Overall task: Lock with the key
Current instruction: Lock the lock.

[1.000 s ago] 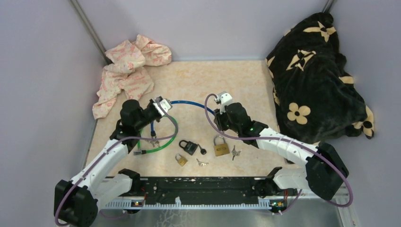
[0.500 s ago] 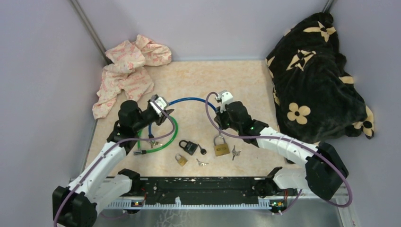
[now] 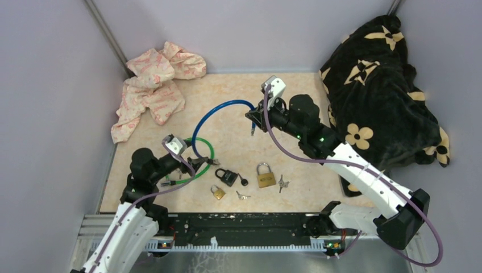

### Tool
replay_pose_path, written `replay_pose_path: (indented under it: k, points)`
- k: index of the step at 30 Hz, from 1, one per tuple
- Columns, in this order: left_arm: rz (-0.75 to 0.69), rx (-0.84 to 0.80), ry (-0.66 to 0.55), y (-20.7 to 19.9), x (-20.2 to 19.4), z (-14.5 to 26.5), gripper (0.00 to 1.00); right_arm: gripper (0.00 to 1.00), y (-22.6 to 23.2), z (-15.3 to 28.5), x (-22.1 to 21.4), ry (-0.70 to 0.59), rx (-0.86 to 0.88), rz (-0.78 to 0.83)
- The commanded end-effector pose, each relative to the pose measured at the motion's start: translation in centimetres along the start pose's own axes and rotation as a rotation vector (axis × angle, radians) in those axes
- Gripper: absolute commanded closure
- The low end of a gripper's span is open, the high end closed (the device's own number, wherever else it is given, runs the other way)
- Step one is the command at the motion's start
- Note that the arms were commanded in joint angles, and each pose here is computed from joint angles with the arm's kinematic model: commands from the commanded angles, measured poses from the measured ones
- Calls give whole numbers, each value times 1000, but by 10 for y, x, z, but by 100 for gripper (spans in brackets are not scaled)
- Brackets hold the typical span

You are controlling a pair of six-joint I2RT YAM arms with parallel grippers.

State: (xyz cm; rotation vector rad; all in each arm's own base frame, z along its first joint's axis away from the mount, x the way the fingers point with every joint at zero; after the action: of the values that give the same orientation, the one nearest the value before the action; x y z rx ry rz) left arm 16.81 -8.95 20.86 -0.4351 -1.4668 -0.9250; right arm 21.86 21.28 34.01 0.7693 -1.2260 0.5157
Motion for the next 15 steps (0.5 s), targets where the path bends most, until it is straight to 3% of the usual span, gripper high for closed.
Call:
replay_pose_path:
  k: [1, 7, 11, 15]
  points:
    - [62, 3, -73, -8, 2, 9, 18, 100, 18, 15, 56, -141, 87, 44]
    - [108, -125, -160, -20, 18, 13, 20, 100, 26, 22, 95, -230, 76, 39]
    - [217, -254, -195, -35, 26, 19, 19, 100, 27, 25, 117, -297, 36, 32]
    - [278, -286, -209, -41, 26, 21, 18, 100, 31, 24, 130, -331, 61, 41]
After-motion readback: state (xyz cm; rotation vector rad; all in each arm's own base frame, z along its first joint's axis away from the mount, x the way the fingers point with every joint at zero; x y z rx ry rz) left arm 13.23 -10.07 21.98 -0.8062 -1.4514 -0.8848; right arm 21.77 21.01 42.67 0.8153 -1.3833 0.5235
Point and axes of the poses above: each gripper's point midway between its finger pads, its own z axis back along the fingers, its own y axis along the line the jaws close on, x = y × z, the point moved 9 cm from there along z, back along the fingers, and after that the axes turned 10 degrees about -z, right-handed, at the moved point
